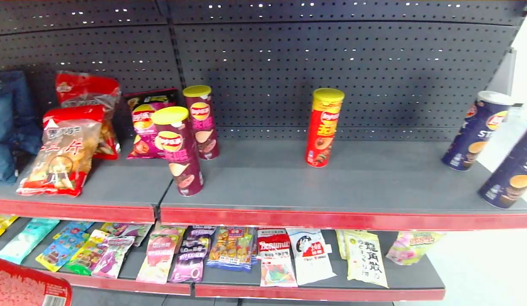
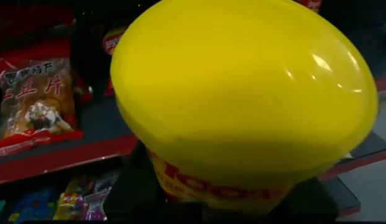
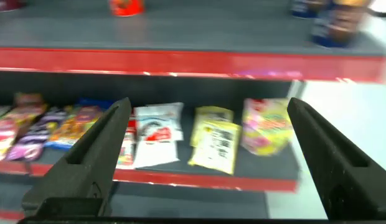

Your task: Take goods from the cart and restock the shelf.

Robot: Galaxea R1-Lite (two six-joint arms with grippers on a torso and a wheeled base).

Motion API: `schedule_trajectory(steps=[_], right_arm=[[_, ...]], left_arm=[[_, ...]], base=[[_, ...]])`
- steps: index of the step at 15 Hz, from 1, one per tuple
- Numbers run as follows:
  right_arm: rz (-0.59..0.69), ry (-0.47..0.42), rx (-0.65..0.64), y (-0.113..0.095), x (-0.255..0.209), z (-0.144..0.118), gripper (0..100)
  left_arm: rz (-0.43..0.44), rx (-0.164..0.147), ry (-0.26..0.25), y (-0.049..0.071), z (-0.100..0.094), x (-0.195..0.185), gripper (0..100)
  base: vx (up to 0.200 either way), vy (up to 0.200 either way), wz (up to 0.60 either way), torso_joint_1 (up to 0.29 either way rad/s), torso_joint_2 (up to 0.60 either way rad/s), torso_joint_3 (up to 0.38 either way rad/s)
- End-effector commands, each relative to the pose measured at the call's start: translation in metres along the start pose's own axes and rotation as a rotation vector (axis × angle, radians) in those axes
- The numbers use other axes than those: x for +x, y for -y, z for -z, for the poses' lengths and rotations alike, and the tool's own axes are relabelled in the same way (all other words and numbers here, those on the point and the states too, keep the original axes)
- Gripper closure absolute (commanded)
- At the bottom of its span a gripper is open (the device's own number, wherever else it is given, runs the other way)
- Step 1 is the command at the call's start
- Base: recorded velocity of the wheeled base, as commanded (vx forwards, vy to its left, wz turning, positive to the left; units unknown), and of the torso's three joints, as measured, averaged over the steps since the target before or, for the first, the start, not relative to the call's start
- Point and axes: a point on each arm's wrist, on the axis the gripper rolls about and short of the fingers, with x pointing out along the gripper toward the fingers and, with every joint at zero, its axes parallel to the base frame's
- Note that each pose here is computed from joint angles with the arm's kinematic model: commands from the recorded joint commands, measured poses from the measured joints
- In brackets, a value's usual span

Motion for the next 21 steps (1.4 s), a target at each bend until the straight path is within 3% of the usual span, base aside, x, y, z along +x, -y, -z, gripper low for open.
schedule_trajectory(steps=[1,8,13,16,21], right_arm=[[-0.001,-0.001,-0.001,0.0,0.0,0.0,0],[-0.001,-0.002,-0.003,0.0,0.0,0.0,0],[-0.005,-0.005,-0.006,0.0,0.0,0.0,0],[-0.012,-0.006,-0.055,0.0,0.0,-0.001,0],[-0.055,0.012,-0.074,-0.001,0.0,-0.001,0]], left_arm=[[0.0,0.0,-0.002,0.0,0.0,0.0,100],[-0.001,0.013,0.009,0.0,0.001,-0.002,100],[-0.005,0.02,0.053,0.002,0.005,-0.02,100],[-0.041,0.07,0.052,0.004,0.016,-0.039,100],[-0.075,0.071,0.059,0.003,0.016,-0.043,100]], base=[[0.0,0.0,0.0,0.0,0.0,0.0],[0.171,0.0,0.0,0.0,0.0,0.002],[0.0,0.0,0.0,0.0,0.0,0.0],[0.0,0.0,0.0,0.0,0.0,0.0],[0.0,0.0,0.0,0.0,0.0,0.0]])
